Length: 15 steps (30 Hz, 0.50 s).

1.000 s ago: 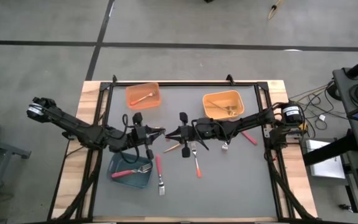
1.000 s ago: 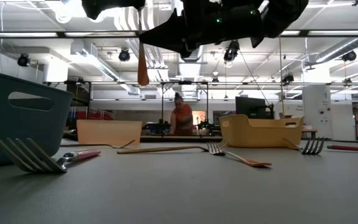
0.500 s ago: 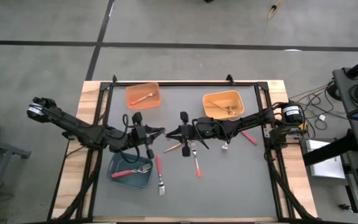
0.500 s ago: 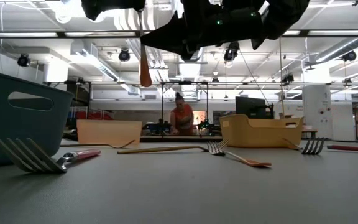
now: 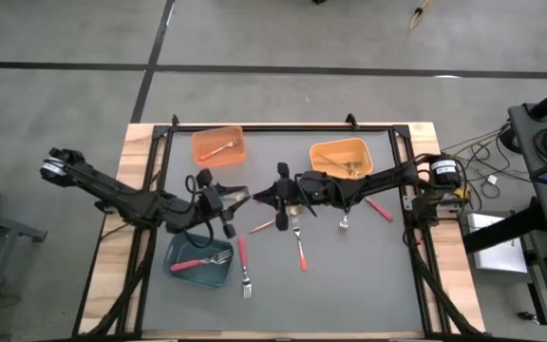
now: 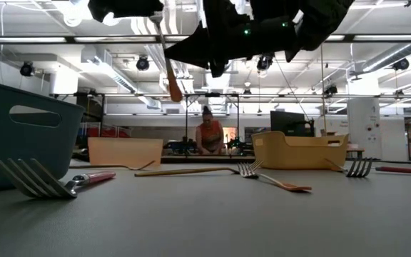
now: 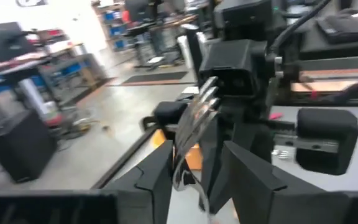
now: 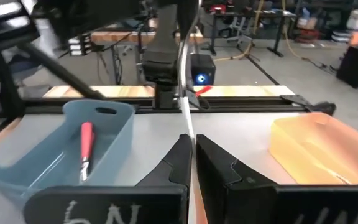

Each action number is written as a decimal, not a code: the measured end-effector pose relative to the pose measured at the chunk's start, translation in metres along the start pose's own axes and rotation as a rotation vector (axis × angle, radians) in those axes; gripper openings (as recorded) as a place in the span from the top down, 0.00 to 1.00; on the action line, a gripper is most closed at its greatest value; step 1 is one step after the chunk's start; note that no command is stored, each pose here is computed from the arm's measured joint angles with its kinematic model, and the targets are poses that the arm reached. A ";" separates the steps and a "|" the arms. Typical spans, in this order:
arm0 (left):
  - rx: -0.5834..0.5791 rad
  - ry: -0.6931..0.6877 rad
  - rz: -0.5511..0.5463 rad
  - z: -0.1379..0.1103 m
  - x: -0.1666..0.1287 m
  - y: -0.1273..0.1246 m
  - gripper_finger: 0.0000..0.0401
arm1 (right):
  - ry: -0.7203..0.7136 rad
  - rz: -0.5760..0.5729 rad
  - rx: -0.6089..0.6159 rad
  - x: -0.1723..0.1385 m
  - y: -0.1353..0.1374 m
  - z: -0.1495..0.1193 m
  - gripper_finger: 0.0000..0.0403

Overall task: Sort silverware by color (type)
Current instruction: Put the orange fork into the orange bin

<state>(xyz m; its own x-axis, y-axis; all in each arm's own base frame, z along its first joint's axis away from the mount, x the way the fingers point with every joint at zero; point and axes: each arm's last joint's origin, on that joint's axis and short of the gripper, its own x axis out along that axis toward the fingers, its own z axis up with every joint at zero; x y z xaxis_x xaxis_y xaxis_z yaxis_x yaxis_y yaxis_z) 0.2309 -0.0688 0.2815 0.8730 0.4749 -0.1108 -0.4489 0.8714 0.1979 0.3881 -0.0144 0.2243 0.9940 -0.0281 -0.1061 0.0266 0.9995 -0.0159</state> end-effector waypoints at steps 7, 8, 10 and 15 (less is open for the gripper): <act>-0.008 -0.001 0.070 0.005 -0.007 0.010 0.63 | -0.006 0.014 0.066 -0.001 -0.018 0.000 0.98; -0.013 -0.003 0.070 0.005 -0.007 0.010 0.62 | -0.008 0.030 0.072 -0.001 -0.019 0.000 0.98; -0.023 -0.004 0.076 0.005 -0.007 0.011 0.62 | -0.006 0.035 0.078 -0.001 -0.019 0.000 0.98; -0.035 0.000 0.191 0.006 -0.009 0.015 0.62 | -0.009 0.022 0.077 0.000 -0.020 -0.001 0.98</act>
<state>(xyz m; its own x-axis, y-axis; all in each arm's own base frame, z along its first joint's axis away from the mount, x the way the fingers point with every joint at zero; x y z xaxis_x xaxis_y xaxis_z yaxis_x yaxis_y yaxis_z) 0.2171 -0.0606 0.2916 0.7714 0.6320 -0.0744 -0.6128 0.7693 0.1810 0.3876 -0.0343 0.2238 0.9953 -0.0060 -0.0964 0.0121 0.9979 0.0630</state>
